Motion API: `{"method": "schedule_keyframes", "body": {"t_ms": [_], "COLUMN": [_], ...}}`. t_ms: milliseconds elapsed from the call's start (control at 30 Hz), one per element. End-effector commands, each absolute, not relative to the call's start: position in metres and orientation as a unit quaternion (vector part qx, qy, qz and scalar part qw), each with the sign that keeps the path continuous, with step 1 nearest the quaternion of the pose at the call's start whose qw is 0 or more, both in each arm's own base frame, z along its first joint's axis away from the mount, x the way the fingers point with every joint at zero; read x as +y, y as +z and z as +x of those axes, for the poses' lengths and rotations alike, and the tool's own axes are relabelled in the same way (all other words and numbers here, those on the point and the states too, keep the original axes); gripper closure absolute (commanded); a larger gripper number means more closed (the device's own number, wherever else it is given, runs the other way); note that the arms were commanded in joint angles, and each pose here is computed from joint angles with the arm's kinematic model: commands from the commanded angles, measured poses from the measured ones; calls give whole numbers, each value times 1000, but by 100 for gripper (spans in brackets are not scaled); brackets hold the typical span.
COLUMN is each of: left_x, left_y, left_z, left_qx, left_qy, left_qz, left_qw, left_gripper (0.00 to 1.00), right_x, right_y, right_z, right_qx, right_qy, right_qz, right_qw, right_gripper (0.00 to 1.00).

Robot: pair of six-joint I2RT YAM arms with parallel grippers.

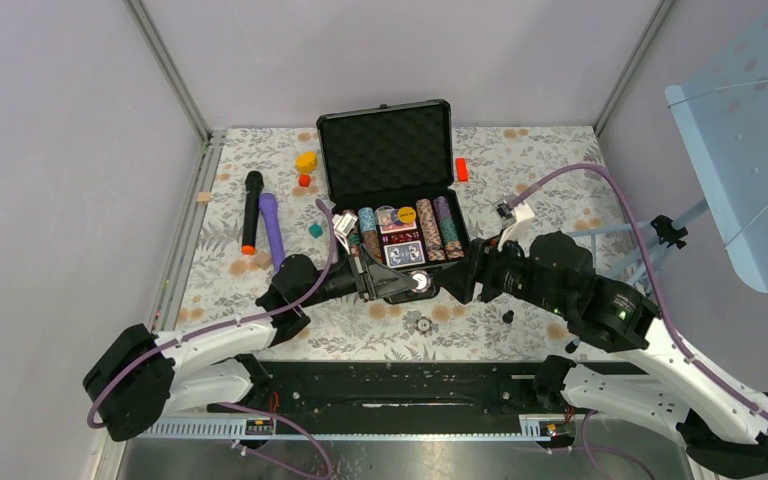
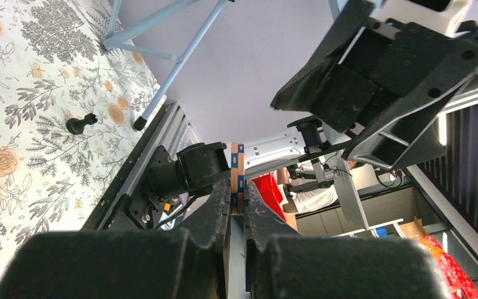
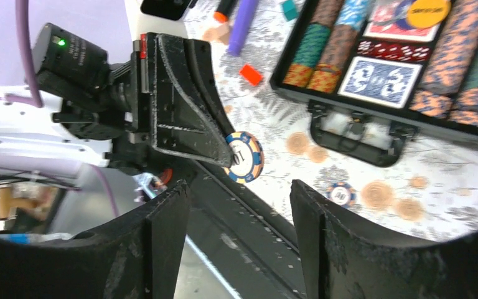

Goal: Pack up texas hold em set

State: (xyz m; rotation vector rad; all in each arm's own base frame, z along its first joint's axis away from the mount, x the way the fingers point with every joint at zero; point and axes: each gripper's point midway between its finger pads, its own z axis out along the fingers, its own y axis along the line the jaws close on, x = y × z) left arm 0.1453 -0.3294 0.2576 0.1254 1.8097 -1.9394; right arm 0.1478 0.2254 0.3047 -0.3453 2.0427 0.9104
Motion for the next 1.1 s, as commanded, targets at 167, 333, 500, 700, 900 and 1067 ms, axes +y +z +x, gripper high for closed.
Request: {"method": "schedule_keyframes", "body": {"t_ms": [167, 333, 500, 700, 900, 1067], "left_x": [-322, -318, -314, -314, -314, -313], "left_y": [304, 318, 326, 333, 339, 343], "left_z": [132, 126, 121, 117, 113, 109], "left_qx": [601, 582, 568, 555, 543, 535], "left_qy": [-743, -754, -763, -773, -782, -786], "left_qz": [92, 102, 107, 114, 120, 125], "left_qw": [281, 288, 290, 285, 283, 281], "left_gripper": [100, 100, 100, 100, 100, 100], "right_x": [256, 257, 258, 262, 264, 264], "right_y": [328, 319, 318, 323, 321, 322], "right_z": [124, 125, 126, 126, 127, 128], "right_qx": [758, 762, 764, 755, 755, 754], "right_qy": [525, 526, 525, 536, 538, 540], "right_qz": [-109, -102, -101, -105, -105, -103], "right_qw": [371, 363, 362, 362, 360, 360], "right_gripper": [41, 42, 41, 42, 45, 49]}}
